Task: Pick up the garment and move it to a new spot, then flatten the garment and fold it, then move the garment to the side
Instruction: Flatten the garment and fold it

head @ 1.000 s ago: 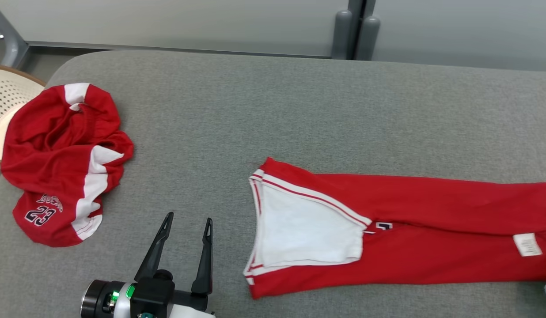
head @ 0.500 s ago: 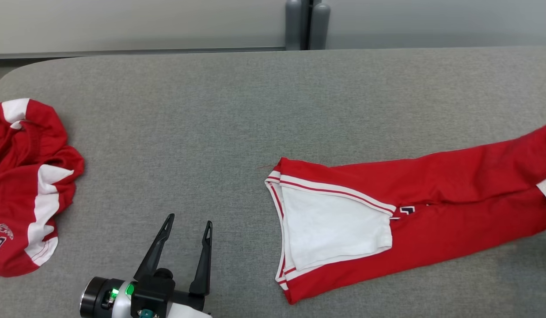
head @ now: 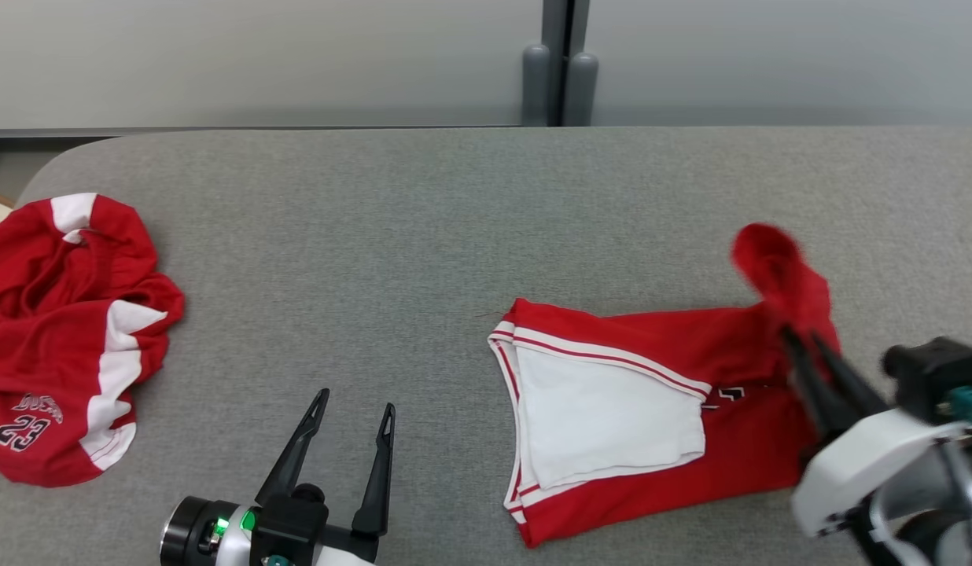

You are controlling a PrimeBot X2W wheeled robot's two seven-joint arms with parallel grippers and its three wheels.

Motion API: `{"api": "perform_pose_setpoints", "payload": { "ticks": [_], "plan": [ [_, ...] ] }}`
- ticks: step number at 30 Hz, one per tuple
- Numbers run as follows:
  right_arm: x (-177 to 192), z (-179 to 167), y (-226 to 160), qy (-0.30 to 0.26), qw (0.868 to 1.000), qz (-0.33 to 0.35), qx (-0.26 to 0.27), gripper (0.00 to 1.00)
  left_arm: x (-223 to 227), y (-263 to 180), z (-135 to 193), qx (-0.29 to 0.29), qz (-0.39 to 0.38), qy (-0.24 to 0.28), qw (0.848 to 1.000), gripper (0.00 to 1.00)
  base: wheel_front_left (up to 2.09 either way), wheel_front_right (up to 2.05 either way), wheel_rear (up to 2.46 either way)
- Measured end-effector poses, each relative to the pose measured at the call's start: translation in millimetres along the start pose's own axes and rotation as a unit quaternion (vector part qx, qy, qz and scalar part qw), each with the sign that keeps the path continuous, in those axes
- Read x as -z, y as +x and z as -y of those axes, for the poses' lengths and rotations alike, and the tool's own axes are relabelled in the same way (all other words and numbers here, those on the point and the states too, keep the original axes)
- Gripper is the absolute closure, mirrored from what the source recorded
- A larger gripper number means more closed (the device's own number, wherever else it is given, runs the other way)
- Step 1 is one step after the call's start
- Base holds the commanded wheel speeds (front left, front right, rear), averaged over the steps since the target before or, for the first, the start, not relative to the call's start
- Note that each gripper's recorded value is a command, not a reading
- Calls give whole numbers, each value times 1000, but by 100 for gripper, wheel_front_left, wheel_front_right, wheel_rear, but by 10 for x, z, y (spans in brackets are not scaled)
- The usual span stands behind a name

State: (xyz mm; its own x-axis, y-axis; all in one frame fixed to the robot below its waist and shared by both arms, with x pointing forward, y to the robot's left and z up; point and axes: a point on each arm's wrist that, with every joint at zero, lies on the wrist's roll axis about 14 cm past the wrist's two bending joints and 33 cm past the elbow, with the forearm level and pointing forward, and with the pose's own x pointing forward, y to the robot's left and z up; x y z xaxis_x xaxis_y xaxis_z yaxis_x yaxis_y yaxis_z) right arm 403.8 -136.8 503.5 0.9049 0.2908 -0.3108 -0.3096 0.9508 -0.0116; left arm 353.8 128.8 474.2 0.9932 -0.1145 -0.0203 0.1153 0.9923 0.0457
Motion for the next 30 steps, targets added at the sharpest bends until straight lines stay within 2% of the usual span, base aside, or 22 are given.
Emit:
{"api": "perform_pose_setpoints", "payload": {
  "ticks": [5, 8, 15, 22, 23, 24, 25, 30],
  "plan": [
    [139, -669, 117, 15, 996, -22, -80, 100, 8, -115, -65, -14, -3, 0, 1000, 0, 0, 0, 0],
    [266, -949, 198, 20, 993, -39, -112, 100, 3, -170, -107, -22, -3, 8, 1000, 0, 0, 0, 0],
    [442, -1352, 423, 12, 986, -52, -155, 100, 43, -257, -182, -43, -11, 6, 999, 0, 0, 0, 0],
    [583, -1714, 473, 19, 975, -76, -210, 100, 100, -302, -276, -60, -22, 8, 998, 0, 0, 0, 0],
    [612, -1745, 467, 23, 973, -82, -215, 80, 104, -302, -283, -61, -23, 8, 998, 0, 0, 0, 0],
    [627, -1755, 466, 25, 972, -84, -217, 55, 110, -304, -286, -62, -24, 9, 998, 0, 0, 0, 0],
    [616, -1744, 470, 28, 973, -83, -215, 0, 114, -307, -286, -63, -25, 9, 998, 0, 0, 0, 0],
    [330, -1589, 475, 42, 980, -29, -193, 0, 100, -314, -288, -64, -22, 8, 998, 0, 0, 0, 0]
  ]
}}
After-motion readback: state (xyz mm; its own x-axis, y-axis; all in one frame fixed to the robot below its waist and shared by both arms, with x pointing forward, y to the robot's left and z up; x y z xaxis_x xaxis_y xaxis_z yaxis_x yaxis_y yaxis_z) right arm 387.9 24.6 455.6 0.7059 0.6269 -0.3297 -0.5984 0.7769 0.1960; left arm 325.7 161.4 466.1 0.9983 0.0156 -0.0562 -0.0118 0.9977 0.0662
